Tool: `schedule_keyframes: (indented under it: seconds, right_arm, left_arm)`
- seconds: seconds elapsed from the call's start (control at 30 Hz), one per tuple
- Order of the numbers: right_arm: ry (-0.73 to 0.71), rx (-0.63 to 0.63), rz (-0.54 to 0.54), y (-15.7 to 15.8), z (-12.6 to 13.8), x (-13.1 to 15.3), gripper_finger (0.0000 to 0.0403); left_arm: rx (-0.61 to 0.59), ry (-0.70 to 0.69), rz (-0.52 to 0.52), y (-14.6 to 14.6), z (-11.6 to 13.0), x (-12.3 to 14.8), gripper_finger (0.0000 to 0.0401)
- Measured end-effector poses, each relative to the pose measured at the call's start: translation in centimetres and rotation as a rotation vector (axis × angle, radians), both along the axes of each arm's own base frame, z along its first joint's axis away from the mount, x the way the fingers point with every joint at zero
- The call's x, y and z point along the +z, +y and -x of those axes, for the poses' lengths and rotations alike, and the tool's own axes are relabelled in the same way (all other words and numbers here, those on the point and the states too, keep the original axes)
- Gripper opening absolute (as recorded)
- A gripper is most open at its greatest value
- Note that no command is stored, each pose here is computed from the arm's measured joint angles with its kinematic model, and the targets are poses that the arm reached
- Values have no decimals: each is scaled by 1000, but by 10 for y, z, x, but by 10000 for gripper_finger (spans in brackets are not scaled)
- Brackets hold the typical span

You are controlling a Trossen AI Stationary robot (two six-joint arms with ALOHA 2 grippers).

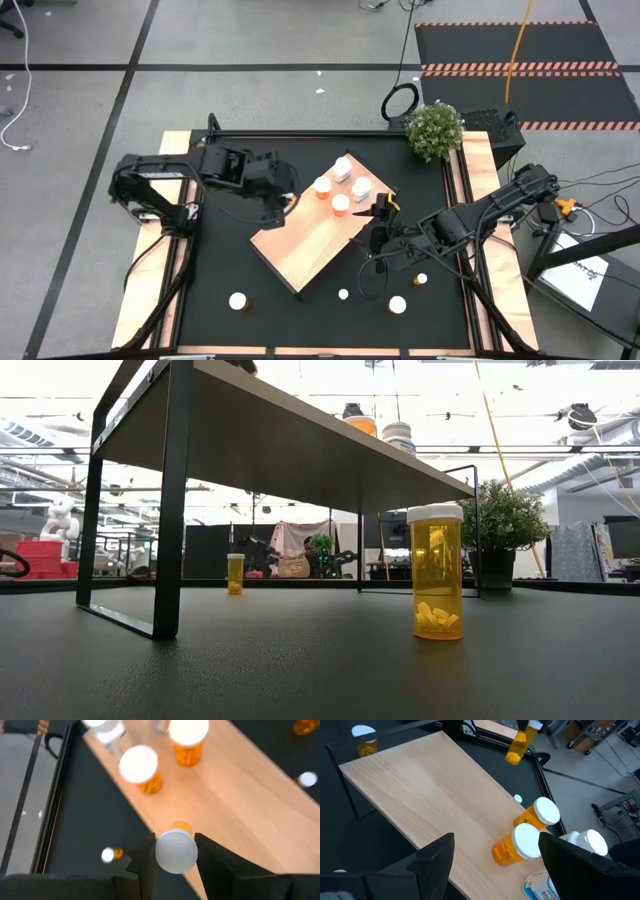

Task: Pick and place medicine bottles onto shelf by color
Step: Put the small orange pill bottle on the shelf

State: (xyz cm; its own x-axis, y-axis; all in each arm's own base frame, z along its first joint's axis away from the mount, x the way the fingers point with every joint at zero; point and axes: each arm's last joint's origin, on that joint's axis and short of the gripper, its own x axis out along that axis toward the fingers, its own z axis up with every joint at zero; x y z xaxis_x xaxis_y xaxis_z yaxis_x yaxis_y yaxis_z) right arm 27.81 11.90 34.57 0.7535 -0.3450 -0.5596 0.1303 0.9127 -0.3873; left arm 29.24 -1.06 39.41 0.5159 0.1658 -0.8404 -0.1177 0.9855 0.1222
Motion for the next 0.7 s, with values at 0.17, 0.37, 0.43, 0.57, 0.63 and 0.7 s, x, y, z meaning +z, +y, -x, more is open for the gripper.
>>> schedule_keyframes:
  seconds: [0.17,0.37,0.43,0.57,0.63,0.7]
  right_arm:
    - [11,-11,-9,0,2,-1,286]
    - [14,14,-10,7,6,-1,286]
    - [9,25,-13,10,9,1,286]
    - [4,28,-24,12,11,1,286]
    - [5,33,-25,14,13,2,286]
    - [3,38,-25,15,14,2,286]
  left_arm:
    - [-107,37,-20,-2,-12,-8,127]
    - [-142,58,-49,2,-28,-20,127]
    - [-145,61,-56,5,-32,-23,127]
    - [-161,83,-74,10,-41,-31,127]
    - [-159,94,-76,13,-43,-34,127]
    - [-153,89,-77,16,-45,-35,127]
